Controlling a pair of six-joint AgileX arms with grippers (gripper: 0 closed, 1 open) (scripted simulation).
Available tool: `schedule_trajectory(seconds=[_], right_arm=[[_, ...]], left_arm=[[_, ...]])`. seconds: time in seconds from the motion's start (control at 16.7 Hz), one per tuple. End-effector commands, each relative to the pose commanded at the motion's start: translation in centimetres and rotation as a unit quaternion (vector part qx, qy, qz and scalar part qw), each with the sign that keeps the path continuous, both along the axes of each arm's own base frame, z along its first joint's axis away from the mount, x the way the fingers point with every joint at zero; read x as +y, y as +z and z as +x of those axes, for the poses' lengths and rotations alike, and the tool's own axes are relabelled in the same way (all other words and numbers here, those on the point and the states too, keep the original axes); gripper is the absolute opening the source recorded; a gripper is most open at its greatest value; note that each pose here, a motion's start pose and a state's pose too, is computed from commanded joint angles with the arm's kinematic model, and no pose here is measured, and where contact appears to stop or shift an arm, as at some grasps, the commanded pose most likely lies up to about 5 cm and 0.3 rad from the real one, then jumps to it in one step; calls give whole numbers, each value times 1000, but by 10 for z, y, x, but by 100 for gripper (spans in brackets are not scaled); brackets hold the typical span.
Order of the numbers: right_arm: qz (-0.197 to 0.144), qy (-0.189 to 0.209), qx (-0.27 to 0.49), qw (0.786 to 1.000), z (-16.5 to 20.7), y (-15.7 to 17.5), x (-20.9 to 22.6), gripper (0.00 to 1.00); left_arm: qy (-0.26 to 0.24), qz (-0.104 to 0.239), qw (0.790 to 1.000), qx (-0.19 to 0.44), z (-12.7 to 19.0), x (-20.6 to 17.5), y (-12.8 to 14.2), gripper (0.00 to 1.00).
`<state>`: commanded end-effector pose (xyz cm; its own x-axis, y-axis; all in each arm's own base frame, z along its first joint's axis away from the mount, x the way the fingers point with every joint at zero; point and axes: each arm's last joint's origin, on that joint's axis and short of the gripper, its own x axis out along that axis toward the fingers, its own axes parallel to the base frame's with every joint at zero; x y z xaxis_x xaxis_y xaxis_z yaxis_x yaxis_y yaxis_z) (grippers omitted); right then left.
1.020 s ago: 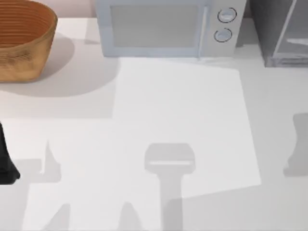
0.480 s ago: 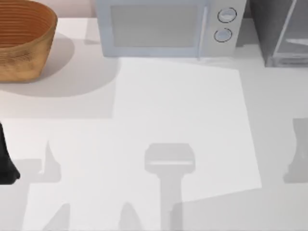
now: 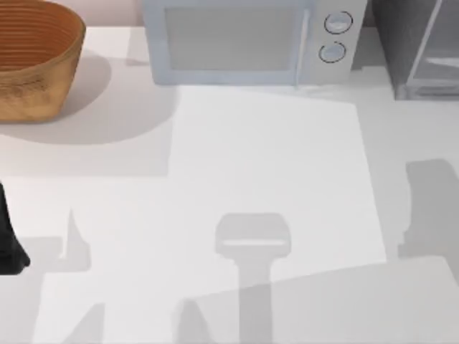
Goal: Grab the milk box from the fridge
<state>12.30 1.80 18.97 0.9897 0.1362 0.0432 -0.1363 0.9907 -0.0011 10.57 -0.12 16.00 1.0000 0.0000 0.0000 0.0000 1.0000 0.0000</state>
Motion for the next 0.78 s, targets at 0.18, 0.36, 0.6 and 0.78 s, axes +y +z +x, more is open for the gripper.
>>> schedule_trajectory(seconds=[0.18, 0.36, 0.6, 0.78], right_arm=[[-2, 52, 6, 999, 22, 12, 22, 0], [-6, 110, 20, 994, 48, 12, 55, 0], [-9, 185, 30, 982, 72, -4, 110, 0], [-9, 235, 28, 972, 78, -21, 151, 0]], left_arm=[[0, 0, 1000, 0, 0, 0, 0, 100], [0, 0, 1000, 0, 0, 0, 0, 100], [0, 0, 1000, 0, 0, 0, 0, 100], [0, 0, 1000, 0, 0, 0, 0, 100]])
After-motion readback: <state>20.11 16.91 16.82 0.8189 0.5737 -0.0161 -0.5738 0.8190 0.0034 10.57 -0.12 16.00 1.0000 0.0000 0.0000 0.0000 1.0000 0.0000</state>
